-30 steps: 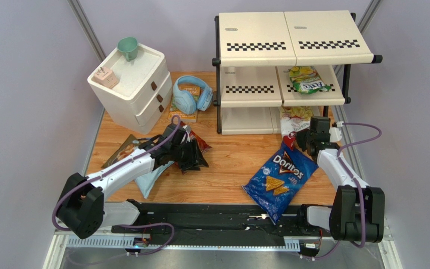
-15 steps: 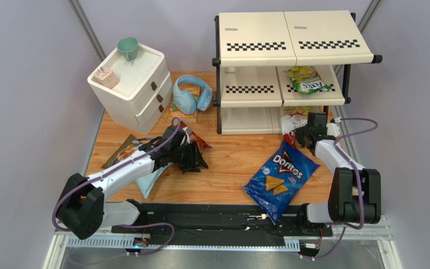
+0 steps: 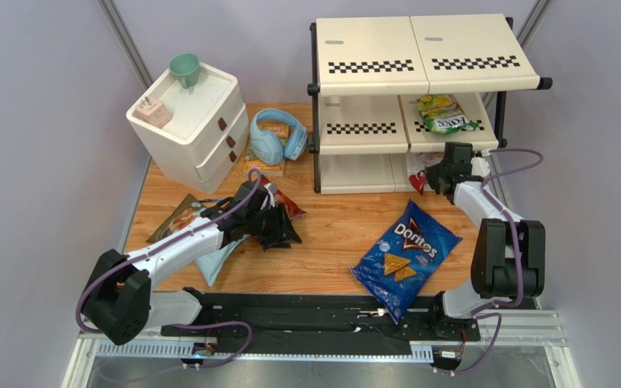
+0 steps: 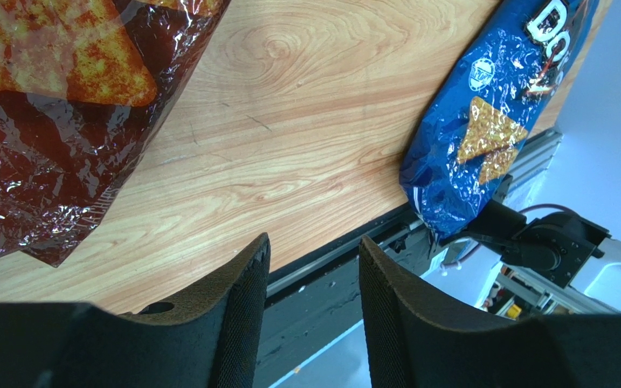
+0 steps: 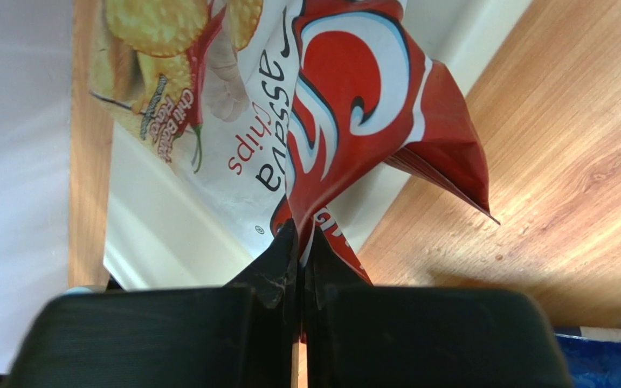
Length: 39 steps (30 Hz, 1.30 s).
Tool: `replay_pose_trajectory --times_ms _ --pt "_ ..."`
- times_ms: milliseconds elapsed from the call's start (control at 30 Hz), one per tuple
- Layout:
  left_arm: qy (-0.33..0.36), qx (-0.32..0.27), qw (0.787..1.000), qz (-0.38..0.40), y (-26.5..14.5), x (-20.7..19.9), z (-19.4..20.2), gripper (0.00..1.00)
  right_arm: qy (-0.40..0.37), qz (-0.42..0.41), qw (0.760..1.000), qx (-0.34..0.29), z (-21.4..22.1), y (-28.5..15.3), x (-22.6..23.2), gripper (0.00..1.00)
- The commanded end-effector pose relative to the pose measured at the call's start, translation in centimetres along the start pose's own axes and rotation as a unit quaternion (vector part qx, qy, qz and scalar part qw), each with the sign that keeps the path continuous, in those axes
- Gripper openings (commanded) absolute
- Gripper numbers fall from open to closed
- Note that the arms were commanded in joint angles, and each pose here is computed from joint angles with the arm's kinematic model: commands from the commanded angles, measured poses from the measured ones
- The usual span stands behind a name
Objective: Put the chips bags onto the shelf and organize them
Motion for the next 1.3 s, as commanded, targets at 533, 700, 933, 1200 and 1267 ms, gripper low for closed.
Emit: replay_pose_trajectory --times_ms 533,700,933,1200,1267 --pt "0.005 -0.015 1.000 0.014 -0.2 -1.3 -1.3 0.53 -0.050 -0.039 0.997 0.039 0.6 -1.5 0.5 0.52" --pt "0.013 -0.020 0.999 0.022 -0.1 -2.3 -2.2 0.59 -0.075 -0.047 0.993 0.075 0.5 -4.9 -0.4 0.57" --pt "0.053 0.017 0.997 0.057 1.4 -4.1 -2.5 0.68 -0.127 -0.014 0.988 0.086 0.8 -9.1 -4.7 0.58" --pt "0.119 0.105 0.984 0.087 5.7 -7.8 -0.4 0.69 -0.135 0.011 0.975 0.175 5.6 -13.0 -10.4 0.60" --pt "0.114 0.109 0.982 0.100 6.5 -8.9 -0.4 0.71 -0.124 0.031 0.974 0.185 6.8 -13.7 -12.6 0.60"
Point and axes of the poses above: each gripper's point midway between its finger pads, its own y axis out along the fingers, its own x axis along the line the jaws close on, z = x × y, the point moved 3 cm from there along -y, back along the fingers, and after that the axes turned 3 degrees about y, right-handed, at the moved point
